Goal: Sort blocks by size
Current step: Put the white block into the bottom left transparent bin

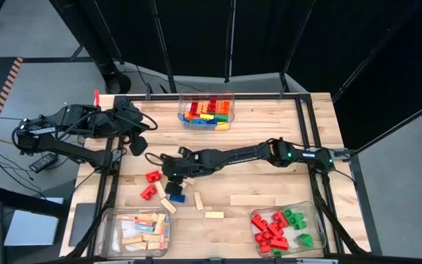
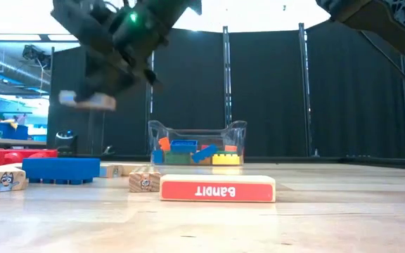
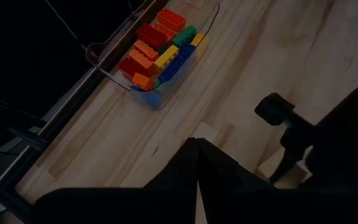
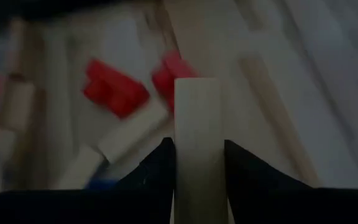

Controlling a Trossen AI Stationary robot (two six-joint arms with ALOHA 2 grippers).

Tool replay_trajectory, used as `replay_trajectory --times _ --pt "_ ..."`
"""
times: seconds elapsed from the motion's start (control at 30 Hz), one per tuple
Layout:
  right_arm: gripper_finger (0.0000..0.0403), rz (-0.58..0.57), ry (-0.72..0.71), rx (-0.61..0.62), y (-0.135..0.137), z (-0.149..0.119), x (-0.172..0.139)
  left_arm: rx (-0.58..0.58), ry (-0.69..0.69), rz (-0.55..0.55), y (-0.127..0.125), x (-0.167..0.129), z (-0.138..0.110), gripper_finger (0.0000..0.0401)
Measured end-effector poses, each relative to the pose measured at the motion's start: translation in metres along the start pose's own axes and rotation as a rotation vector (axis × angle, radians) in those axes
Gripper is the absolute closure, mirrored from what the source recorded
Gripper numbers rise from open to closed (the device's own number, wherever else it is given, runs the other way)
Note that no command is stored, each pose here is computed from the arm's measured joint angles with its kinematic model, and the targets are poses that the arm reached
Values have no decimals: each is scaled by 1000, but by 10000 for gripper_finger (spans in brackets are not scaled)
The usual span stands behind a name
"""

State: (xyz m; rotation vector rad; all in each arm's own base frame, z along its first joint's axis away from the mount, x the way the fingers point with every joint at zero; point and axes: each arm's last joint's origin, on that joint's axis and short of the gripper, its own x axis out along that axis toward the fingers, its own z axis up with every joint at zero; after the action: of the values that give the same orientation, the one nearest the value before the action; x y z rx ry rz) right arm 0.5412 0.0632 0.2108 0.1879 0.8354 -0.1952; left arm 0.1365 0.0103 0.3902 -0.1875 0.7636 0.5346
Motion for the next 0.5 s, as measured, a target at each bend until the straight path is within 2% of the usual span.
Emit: replay_trajectory --times 0.07,0.23,0.33,0.4,0.5 --pt "286 53 -65 -28 6 7 -2 1 -1 -1 0 0 0 388" --pt "286 436 -322 -199 47 24 -14 2 2 1 0 0 0 388" --pt "286 503 -404 -257 67 22 -18 2 3 1 0 0 0 388" --pt "286 534 -411 -279 70 18 -11 4 3 1 0 0 0 388" --pt "286 641 -409 -303 70 15 -3 14 2 1 0 0 0 388"
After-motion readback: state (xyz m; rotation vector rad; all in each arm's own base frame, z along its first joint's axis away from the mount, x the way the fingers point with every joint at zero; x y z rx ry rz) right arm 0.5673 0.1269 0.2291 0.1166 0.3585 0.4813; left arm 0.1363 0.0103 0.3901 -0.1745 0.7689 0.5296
